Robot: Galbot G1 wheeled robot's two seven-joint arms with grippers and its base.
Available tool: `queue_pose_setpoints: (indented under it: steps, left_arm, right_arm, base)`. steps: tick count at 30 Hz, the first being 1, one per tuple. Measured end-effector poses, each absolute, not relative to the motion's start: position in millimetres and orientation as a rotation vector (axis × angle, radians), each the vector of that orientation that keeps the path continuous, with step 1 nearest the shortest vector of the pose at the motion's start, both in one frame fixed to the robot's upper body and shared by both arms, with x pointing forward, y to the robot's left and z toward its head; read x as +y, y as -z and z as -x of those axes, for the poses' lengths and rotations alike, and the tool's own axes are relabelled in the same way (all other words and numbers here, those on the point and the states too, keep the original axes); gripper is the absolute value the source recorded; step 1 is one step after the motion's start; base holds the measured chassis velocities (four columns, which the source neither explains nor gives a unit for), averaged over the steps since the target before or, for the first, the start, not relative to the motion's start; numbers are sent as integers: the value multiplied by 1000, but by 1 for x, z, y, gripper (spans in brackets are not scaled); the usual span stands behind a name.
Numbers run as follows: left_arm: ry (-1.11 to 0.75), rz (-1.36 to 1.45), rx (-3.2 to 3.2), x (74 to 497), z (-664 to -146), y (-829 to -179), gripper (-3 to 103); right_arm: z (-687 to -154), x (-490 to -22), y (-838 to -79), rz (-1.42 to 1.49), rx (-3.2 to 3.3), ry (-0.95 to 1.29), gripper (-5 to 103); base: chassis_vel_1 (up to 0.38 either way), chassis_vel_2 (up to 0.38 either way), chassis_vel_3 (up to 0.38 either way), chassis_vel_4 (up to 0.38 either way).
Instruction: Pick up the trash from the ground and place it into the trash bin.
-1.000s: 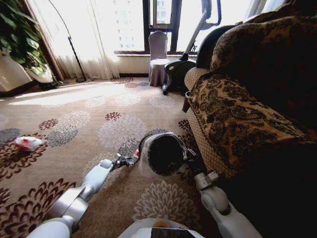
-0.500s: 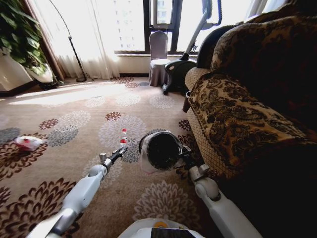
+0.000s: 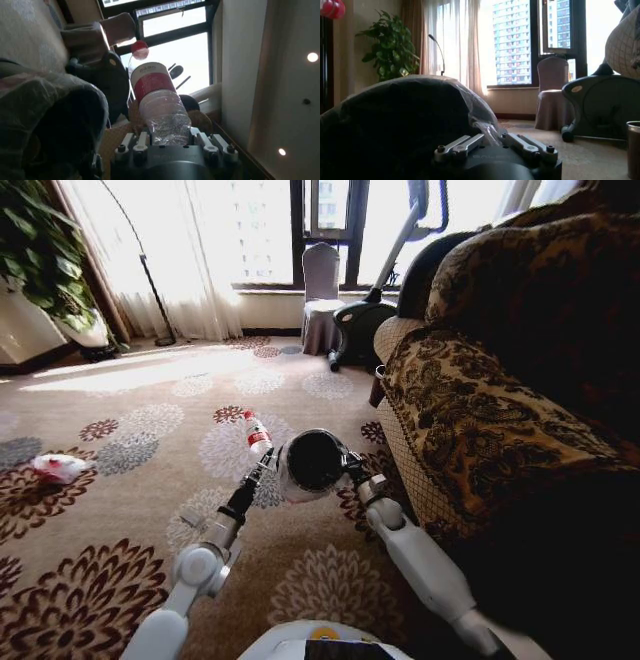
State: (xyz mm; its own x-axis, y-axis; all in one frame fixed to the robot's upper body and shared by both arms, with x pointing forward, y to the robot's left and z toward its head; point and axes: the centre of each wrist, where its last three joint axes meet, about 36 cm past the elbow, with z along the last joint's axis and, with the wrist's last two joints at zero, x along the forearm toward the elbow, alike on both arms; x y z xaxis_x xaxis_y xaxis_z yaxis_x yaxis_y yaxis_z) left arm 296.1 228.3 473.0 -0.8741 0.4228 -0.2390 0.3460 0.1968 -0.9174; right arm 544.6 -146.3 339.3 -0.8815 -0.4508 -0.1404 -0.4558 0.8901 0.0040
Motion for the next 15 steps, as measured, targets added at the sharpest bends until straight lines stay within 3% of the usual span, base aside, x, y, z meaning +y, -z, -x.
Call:
queue_pose_setpoints:
  steps: [5, 15]
  left_arm:
    - [-1968, 770, -2140, 205, -278, -484, 41]
    - [-1971, 616, -2034, 203, -294, -449, 41]
  right_arm:
    - [-551, -135, -346, 724, 2900, -61, 0]
    - [-545, -133, -358, 726, 2862, -85, 0]
  base:
    - [0, 0, 0, 0]
    - [0, 0, 0, 0]
